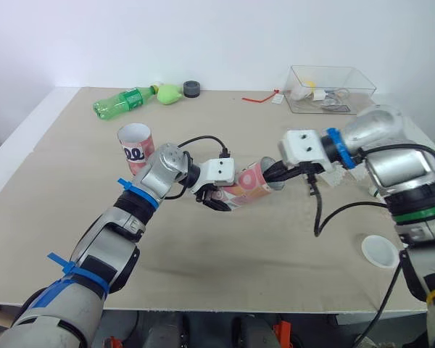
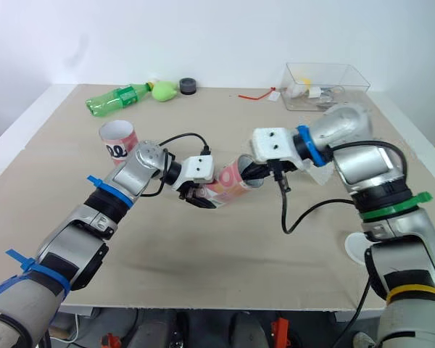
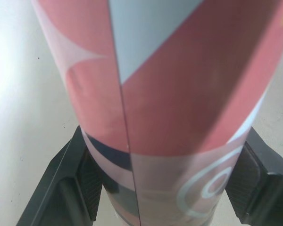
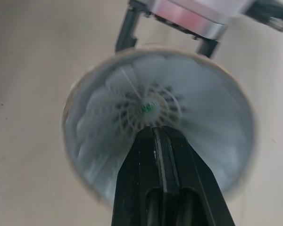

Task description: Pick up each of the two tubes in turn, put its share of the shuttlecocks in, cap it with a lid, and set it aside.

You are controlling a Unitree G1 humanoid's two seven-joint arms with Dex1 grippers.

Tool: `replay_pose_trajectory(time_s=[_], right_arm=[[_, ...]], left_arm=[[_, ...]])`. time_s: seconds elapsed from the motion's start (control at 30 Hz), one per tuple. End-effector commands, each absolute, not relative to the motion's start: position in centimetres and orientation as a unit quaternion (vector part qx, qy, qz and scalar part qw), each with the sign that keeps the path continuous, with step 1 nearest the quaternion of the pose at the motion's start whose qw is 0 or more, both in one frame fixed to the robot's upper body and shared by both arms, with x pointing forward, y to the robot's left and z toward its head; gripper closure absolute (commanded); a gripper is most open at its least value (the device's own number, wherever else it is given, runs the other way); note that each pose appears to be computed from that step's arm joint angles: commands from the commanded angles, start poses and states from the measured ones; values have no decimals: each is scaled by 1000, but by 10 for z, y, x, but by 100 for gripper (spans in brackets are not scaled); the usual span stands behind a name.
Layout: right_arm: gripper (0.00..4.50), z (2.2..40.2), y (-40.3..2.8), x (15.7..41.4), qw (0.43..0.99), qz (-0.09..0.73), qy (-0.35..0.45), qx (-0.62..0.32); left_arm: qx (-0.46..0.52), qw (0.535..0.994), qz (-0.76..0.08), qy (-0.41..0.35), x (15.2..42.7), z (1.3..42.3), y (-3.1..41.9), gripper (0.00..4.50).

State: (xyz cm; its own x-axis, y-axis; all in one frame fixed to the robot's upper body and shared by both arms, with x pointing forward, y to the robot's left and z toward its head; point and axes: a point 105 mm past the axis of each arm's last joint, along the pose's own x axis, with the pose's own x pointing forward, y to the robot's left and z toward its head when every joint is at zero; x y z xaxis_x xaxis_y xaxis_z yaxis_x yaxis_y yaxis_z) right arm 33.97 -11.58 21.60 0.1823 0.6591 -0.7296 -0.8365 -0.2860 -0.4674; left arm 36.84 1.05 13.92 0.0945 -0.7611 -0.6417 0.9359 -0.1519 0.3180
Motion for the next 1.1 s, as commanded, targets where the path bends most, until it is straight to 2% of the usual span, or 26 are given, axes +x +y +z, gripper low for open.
replay_pose_trajectory(time_s=[0.03,0.3,0.6,0.87,1.1], right_arm=[[448,223,-106,340,566,636,83,-518],[448,207,-98,351,532,630,106,-556],[448,200,-82,351,512,647,95,-557],[448,250,-92,339,572,661,44,-484],[448,293,-118,324,624,648,12,-436]], left_arm=[[384,624,-663,156,365,118,10,151],[377,624,-667,156,363,117,6,151],[375,625,-667,155,363,117,4,151],[372,624,-667,165,362,109,9,151],[369,625,-667,166,362,106,9,151]])
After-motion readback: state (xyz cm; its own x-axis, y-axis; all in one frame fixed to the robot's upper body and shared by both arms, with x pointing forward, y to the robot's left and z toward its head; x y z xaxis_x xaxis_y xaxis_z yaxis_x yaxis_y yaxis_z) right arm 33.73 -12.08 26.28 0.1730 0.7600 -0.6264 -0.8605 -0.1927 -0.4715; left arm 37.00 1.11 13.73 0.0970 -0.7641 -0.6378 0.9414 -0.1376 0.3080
